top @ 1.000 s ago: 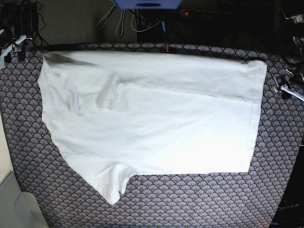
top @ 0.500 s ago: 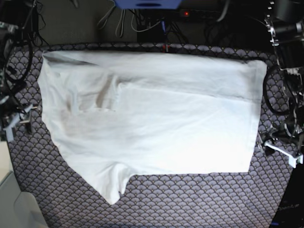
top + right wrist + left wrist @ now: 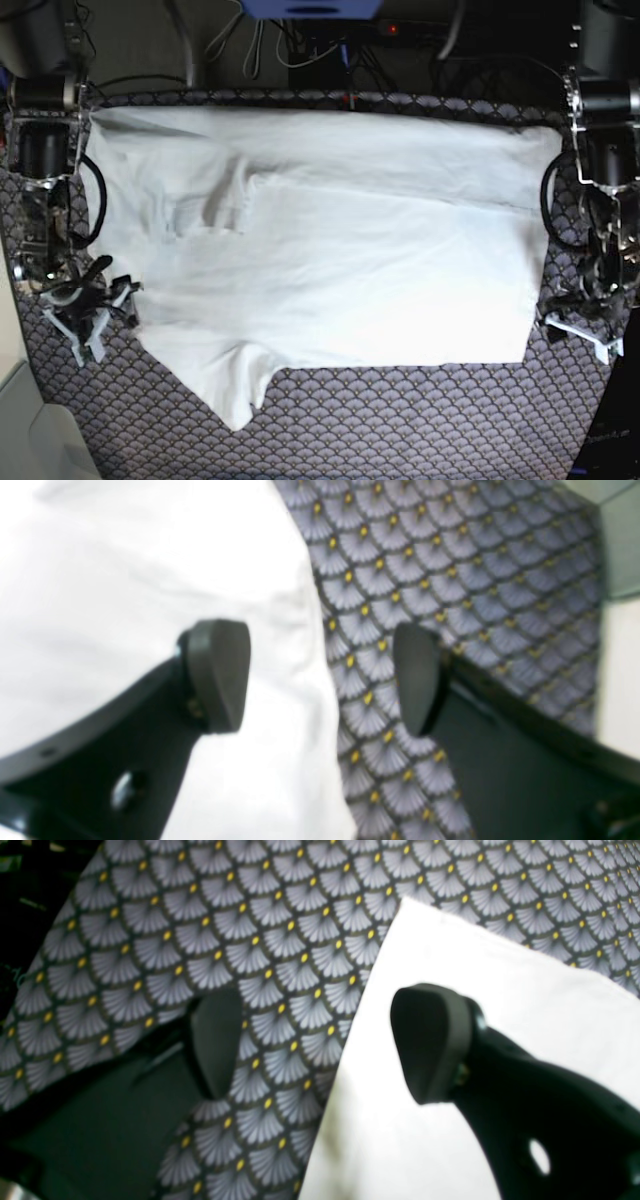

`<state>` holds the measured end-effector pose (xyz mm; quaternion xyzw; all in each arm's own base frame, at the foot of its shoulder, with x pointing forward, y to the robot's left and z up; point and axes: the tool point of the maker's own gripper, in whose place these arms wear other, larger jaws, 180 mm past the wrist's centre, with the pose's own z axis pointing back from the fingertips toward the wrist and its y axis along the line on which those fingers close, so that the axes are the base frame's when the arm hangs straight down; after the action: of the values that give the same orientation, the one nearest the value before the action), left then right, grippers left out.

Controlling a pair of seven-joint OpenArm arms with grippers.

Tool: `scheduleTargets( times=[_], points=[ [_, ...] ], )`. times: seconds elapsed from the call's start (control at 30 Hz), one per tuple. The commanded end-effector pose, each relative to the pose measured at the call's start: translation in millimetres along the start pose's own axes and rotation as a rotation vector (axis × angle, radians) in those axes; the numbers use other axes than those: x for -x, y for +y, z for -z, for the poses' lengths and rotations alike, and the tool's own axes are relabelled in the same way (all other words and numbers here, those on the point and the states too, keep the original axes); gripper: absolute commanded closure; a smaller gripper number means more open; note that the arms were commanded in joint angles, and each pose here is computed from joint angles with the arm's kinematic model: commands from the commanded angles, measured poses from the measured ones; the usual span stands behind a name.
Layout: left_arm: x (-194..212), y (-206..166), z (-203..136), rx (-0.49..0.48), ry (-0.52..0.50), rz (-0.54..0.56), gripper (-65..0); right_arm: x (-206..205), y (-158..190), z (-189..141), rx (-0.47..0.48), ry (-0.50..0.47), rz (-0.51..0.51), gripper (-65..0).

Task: Fold the T-shirt properly
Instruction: 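Move both grippers to the shirt's hem corners and grasp them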

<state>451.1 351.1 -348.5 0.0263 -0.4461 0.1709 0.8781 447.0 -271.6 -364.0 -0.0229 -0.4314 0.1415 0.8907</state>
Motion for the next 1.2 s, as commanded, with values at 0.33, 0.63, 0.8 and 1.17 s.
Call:
scheduleTargets(
  times=[0.33,0.63,0.8,1.17],
  points=[
    [-34,-13,18,-0.009,-0.112,0.016,-48.8,-5,-27,25,0.016,-0.097,0.139,-47.8],
    [-27,-32,22,-0.008,-0.097,0.119,-48.8,10,12,41,-0.052,-0.074,0.144,-47.8],
    [-27,-32,22,-0.011,-0.099,0.121,-49.0,11,16,42,-0.058,-0.07,0.143,-47.3],
    [-21,-33,41,-0.035,-0.143,0.064,-49.1,29,22,42,-0.067,-0.031,0.139,-12.7]
  ],
)
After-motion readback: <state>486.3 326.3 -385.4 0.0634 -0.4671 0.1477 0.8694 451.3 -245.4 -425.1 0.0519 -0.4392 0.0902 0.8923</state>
